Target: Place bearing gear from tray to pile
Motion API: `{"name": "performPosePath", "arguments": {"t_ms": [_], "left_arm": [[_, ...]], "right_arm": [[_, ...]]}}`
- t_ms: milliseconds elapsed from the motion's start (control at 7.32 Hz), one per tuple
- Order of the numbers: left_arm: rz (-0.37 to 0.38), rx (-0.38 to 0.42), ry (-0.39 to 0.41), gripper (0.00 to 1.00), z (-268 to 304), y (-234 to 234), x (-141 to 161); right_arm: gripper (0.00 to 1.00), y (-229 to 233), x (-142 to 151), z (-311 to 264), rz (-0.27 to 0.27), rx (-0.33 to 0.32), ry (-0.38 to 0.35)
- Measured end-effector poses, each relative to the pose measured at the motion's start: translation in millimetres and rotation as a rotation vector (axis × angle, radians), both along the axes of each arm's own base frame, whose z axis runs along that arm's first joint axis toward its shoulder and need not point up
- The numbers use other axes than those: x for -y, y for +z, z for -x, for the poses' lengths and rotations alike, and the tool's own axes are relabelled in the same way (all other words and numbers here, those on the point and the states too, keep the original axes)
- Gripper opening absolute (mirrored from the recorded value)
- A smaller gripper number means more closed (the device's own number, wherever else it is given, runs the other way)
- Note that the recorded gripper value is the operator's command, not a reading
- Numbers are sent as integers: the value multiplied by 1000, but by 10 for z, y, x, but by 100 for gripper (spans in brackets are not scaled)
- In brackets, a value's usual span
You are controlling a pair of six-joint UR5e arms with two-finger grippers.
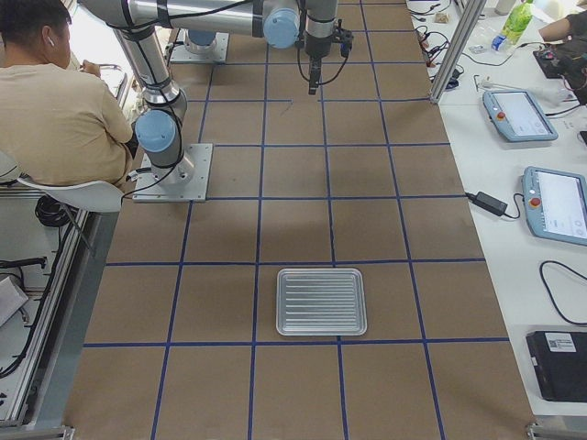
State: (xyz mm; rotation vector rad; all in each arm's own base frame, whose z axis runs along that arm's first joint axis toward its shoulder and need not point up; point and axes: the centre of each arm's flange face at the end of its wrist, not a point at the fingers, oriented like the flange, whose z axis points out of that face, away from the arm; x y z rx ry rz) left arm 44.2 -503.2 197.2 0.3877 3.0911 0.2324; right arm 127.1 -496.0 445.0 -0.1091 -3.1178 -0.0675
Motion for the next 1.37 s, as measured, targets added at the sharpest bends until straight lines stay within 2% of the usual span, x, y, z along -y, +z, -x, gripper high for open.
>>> {"name": "performPosePath", "arguments": {"t_ms": [137,410,546,820,1093,1366], "left_arm": [[-17,-13,-11,100,50,275,109],[-54,-27,27,100,523,1287,452],[-6,-25,84,100,1017,1861,558],[98,-24,187,100,1786,2759,503],[112,6,230,100,1941,3180,305],[119,13,238,100,1942,3270,203]], "right_arm": [[100,0,2,1,1,0,0],[100,8,8,1,7,-1,2],[100,10,11,1,10,-1,2],[100,12,8,8,8,-6,2],[100,18,2,17,9,-20,7],[100,26,-5,-2,12,-14,7]]}}
